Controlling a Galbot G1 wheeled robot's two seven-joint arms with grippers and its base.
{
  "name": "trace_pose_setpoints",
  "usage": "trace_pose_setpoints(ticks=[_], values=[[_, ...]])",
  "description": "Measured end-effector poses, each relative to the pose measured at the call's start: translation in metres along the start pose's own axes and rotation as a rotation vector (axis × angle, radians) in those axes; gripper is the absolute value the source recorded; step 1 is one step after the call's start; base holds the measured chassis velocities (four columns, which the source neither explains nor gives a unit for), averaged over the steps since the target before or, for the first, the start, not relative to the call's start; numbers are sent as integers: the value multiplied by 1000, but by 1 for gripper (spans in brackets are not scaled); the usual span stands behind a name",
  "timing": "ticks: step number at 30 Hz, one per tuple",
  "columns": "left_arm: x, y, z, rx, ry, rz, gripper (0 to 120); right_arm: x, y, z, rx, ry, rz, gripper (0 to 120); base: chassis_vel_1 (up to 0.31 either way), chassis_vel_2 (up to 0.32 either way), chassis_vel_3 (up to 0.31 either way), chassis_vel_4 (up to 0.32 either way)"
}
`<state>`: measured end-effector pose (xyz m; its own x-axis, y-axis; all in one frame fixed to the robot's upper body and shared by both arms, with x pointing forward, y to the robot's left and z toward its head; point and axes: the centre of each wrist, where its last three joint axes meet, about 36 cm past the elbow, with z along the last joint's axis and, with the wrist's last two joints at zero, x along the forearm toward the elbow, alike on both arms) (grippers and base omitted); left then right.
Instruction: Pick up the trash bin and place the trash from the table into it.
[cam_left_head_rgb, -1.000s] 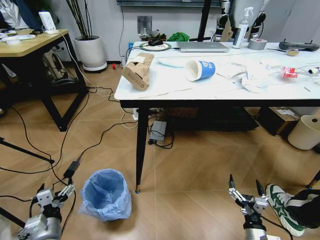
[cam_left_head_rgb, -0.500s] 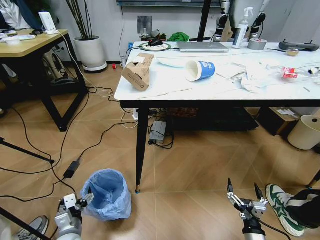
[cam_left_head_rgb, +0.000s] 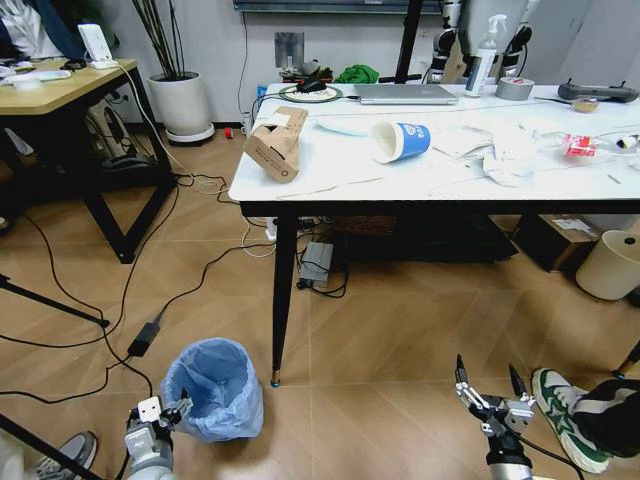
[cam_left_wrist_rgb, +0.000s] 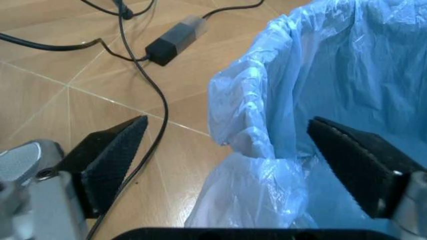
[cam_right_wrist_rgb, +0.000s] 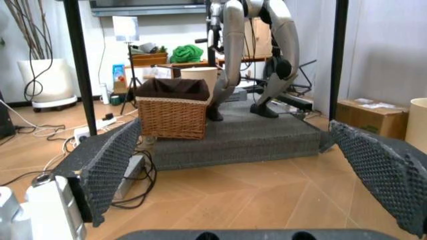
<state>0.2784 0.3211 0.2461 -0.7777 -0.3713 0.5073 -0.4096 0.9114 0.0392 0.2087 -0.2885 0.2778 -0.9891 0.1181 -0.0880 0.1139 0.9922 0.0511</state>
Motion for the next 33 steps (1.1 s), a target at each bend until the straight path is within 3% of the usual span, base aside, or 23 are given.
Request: trace_pose_setpoints(ticks=[2,14,24,33], values=[[-1,-1,0,2,0,1,88,0,0,0,-1,0,-1,100,0,0,0,0],[-2,-7,5,4,11,18,39,-3,3,-4,-5,-2,-7,100,0,0,0,0],[-3,-4,8,9,12,20,5,-3,2,-5,-3,-2,-9,100,0,0,0,0],[-5,4,11,27,-4,75,0,-4,1,-7,0,-2,-11,100,0,0,0,0]])
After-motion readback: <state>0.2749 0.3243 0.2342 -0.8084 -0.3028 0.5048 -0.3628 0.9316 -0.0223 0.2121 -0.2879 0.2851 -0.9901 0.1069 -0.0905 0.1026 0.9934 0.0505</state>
